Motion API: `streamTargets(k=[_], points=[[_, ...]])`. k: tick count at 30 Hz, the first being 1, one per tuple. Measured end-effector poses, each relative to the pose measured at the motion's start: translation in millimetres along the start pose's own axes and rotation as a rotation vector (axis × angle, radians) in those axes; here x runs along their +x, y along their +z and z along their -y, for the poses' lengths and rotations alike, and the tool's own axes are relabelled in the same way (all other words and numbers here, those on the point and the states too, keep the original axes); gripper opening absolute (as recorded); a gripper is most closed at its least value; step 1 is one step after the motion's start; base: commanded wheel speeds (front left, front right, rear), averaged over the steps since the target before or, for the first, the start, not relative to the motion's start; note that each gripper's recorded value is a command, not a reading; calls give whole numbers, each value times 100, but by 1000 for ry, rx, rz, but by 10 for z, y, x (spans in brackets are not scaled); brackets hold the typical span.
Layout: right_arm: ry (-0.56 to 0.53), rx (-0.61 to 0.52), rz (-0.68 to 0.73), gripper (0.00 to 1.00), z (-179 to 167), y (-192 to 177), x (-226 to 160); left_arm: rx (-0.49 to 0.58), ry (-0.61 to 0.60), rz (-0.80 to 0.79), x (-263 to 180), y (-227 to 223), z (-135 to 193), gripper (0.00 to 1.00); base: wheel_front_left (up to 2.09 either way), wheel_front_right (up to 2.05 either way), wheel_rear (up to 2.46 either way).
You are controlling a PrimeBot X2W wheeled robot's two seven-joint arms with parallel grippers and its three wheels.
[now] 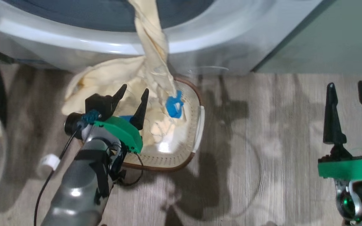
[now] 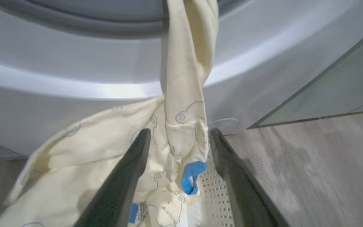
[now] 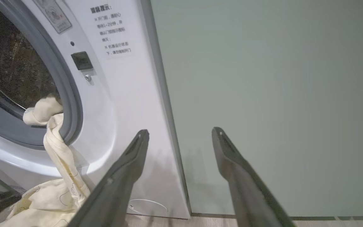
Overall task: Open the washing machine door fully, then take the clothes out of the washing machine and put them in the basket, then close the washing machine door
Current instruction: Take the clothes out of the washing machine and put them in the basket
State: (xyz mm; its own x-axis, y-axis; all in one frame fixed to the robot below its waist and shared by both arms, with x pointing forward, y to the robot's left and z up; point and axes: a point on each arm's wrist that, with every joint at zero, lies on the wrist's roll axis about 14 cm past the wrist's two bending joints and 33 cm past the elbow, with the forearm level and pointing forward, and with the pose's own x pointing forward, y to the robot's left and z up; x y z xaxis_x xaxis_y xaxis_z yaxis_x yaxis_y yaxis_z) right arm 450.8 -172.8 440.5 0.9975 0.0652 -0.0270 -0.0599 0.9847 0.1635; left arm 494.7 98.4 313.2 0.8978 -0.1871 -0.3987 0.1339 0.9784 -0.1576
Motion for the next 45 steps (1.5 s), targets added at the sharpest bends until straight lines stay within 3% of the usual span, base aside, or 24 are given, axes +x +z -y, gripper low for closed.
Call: streamTargets(k=[6, 15, 22, 33, 45], points=[[38, -6, 14, 100, -152, 109, -121, 6, 85, 195, -405, 595, -210, 100, 0, 0, 0], [78, -19, 64, 100, -285, 355, -294, 37, 199, 371, -1061, 1083, -456, 100, 0, 0, 0], [85, -27, 92, 100, -327, 495, -464, 66, 214, 469, -1434, 1369, -441, 100, 0, 0, 0], [87, -32, 127, 100, -363, 657, -753, 89, 184, 525, -1843, 1587, -270, 100, 0, 0, 0], [85, -30, 122, 100, -369, 644, -844, 100, 175, 523, -1924, 1610, -221, 100, 0, 0, 0]])
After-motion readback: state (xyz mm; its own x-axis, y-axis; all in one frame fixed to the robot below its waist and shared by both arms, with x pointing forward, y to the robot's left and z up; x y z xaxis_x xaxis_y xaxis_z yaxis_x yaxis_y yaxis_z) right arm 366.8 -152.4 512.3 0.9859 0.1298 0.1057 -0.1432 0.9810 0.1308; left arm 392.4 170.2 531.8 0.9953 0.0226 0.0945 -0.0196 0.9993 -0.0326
